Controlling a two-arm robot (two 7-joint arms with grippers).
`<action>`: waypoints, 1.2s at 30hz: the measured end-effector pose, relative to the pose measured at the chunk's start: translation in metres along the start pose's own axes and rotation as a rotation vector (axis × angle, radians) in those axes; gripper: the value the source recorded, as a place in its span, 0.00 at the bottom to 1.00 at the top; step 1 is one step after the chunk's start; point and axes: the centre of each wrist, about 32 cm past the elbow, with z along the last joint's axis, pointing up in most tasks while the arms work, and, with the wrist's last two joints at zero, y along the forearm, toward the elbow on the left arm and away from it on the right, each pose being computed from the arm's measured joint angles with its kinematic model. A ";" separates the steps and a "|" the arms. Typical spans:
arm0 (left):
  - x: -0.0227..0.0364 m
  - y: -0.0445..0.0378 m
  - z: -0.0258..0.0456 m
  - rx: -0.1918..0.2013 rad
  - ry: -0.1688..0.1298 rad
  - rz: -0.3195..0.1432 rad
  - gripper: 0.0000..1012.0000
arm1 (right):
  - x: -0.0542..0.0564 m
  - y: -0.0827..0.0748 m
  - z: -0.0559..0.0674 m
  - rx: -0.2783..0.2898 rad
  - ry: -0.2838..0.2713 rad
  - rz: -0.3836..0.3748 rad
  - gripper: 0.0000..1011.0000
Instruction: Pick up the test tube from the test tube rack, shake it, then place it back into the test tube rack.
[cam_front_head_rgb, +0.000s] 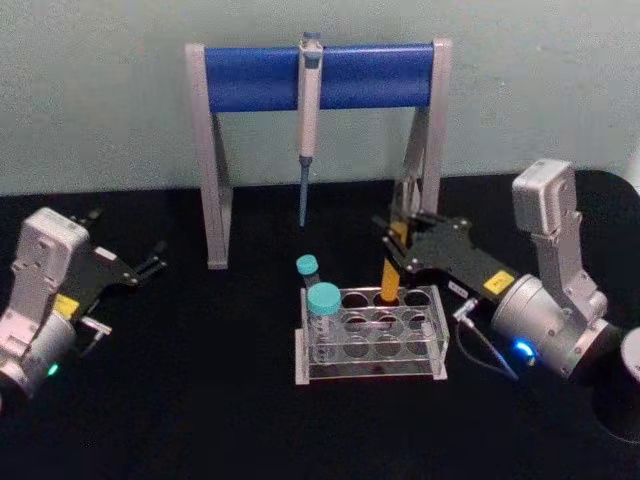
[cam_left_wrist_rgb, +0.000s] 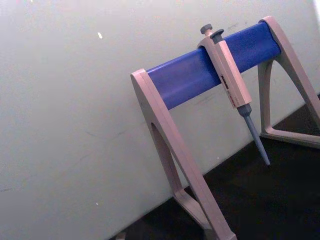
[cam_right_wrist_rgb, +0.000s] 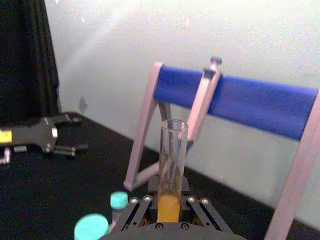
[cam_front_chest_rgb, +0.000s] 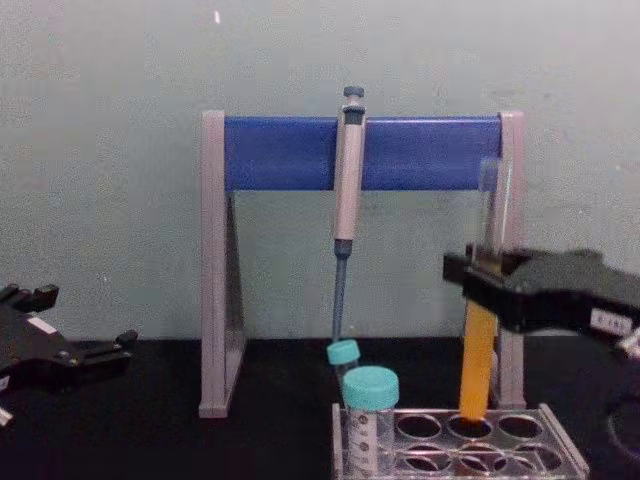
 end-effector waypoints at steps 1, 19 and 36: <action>0.0000 0.0000 0.0000 0.000 0.000 0.000 0.99 | 0.000 0.000 0.004 0.012 -0.001 0.002 0.23; 0.0000 0.0000 0.0000 0.000 0.000 0.000 0.99 | 0.007 0.019 0.020 0.068 -0.014 0.009 0.23; 0.0000 0.0000 0.0000 0.000 0.000 0.000 0.99 | 0.013 -0.004 0.021 0.022 -0.040 -0.064 0.23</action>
